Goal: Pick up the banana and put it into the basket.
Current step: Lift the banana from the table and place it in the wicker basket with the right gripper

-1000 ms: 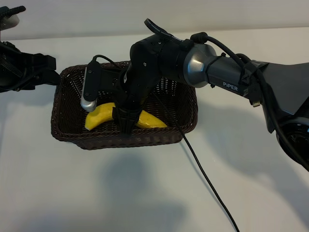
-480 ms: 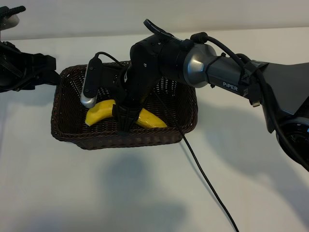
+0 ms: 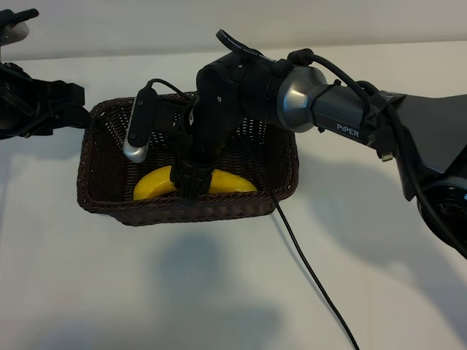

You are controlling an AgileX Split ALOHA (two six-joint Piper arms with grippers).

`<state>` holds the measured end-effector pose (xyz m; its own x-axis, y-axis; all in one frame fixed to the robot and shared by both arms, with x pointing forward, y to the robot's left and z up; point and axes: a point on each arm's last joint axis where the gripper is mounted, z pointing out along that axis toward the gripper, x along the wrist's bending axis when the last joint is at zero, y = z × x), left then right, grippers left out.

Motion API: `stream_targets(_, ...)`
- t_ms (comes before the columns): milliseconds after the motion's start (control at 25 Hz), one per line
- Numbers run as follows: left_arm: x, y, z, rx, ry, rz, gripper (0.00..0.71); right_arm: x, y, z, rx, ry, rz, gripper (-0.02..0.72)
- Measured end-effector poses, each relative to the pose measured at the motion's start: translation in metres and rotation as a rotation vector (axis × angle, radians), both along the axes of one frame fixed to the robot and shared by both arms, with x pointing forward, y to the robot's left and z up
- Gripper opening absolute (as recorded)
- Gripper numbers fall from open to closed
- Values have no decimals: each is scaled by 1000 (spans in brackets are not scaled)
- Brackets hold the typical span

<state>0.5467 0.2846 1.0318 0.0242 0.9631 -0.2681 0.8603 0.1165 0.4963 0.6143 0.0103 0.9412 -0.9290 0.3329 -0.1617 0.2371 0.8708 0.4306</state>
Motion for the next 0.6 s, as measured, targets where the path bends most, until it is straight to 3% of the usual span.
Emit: stream_targets(600, 1, 0, 0, 1, -7, 3, 588, 7, -6, 47, -30, -90, -56, 583)
